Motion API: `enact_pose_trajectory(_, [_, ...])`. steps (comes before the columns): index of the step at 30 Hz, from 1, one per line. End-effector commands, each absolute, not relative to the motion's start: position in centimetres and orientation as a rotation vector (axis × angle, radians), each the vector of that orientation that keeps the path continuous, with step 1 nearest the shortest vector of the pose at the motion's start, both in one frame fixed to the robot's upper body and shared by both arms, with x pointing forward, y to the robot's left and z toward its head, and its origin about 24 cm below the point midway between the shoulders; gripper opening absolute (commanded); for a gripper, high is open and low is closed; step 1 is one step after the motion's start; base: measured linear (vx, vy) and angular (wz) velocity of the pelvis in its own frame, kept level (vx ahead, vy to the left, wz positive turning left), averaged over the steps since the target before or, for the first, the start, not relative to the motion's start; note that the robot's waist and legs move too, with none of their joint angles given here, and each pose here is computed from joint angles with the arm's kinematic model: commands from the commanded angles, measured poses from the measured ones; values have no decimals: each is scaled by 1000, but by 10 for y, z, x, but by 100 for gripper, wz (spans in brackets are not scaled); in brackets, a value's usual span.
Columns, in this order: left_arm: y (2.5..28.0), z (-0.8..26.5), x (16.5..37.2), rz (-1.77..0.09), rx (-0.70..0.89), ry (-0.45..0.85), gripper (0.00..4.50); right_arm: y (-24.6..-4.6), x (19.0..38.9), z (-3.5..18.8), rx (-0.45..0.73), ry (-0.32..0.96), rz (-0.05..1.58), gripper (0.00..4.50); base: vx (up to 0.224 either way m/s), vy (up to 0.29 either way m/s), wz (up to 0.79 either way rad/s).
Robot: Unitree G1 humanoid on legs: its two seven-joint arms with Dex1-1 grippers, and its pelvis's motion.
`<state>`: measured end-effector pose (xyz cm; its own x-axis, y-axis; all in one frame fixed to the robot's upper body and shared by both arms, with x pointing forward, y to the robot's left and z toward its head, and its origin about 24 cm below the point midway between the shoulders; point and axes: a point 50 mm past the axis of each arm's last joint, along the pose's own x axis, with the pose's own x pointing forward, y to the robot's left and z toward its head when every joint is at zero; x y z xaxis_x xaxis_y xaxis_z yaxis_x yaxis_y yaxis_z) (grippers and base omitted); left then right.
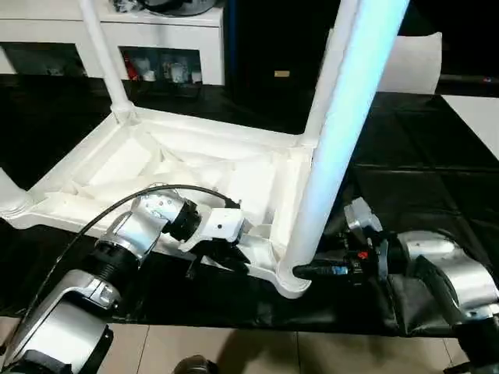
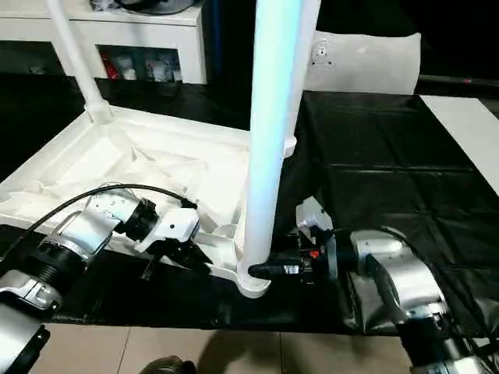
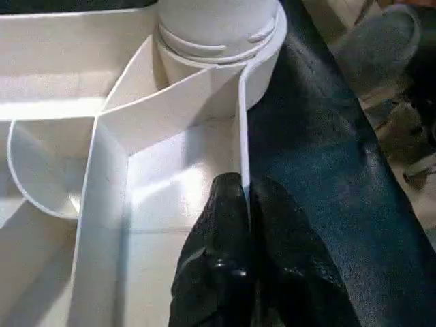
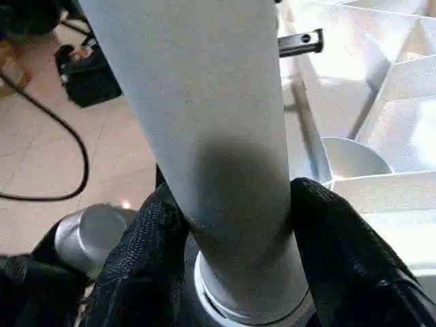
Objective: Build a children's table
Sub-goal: Rotate leg to tighten
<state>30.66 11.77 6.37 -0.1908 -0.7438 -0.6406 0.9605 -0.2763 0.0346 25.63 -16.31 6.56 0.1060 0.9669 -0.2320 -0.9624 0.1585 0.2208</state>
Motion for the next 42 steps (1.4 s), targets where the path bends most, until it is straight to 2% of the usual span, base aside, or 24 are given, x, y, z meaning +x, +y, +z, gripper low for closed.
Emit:
enact_pose_trajectory(1, [100, 62, 315, -1615, 581, 426, 0, -144, 260, 62, 59, 313, 1276, 197, 0, 0, 0])
enact_pose_trajectory(5, [89, 61, 319, -1529, 509, 413, 0, -128, 270, 58, 98, 341, 1099, 197, 0, 0, 0])
enact_pose_trajectory(6, [84, 60, 321, -1477, 491, 418, 0, -120, 275, 56, 104, 344, 1034, 197, 0, 0, 0])
enact_pose_trajectory(14, [55, 65, 337, -1172, 369, 411, 0, -92, 290, 47, 119, 412, 754, 194, 0, 0, 0])
enact_pose_trajectory(18, [45, 66, 333, -1149, 360, 388, 0, -86, 291, 50, 134, 391, 739, 194, 0, 0, 0])
enact_pose_trajectory(19, [45, 66, 332, -1154, 366, 386, 0, -85, 291, 51, 130, 384, 737, 228, 0, 0, 0])
enact_pose_trajectory(20, [45, 66, 332, -1154, 366, 386, 0, -85, 291, 51, 130, 384, 737, 228, 0, 0, 0])
enact_pose_trajectory(21, [46, 65, 332, -1159, 374, 386, 0, -85, 291, 51, 126, 376, 735, 263, 0, 0, 0])
enact_pose_trajectory(26, [61, 61, 327, -1221, 435, 387, 0, -99, 287, 54, 108, 307, 758, 307, 0, 0, 0])
enact_pose_trajectory(29, [69, 60, 324, -1270, 463, 378, 0, -110, 285, 57, 81, 279, 791, 316, 0, 0, 0])
enact_pose_trajectory(30, [76, 58, 322, -1294, 478, 387, 0, -119, 282, 58, 56, 268, 825, 332, 0, 0, 0])
enact_pose_trajectory(36, [89, 57, 314, -1447, 543, 369, 0, -142, 276, 60, -23, 261, 925, 389, 0, 0, 0])
enact_pose_trajectory(38, [98, 56, 310, -1533, 595, 383, 0, -155, 273, 61, -62, 271, 996, 389, 0, 0, 0])
enact_pose_trajectory(39, [103, 57, 308, -1587, 613, 392, 0, -163, 269, 64, -108, 269, 1086, 389, 0, 0, 0])
enact_pose_trajectory(42, [104, 58, 307, -1612, 611, 393, 0, -166, 266, 64, -120, 277, 1138, 389, 0, 0, 0])
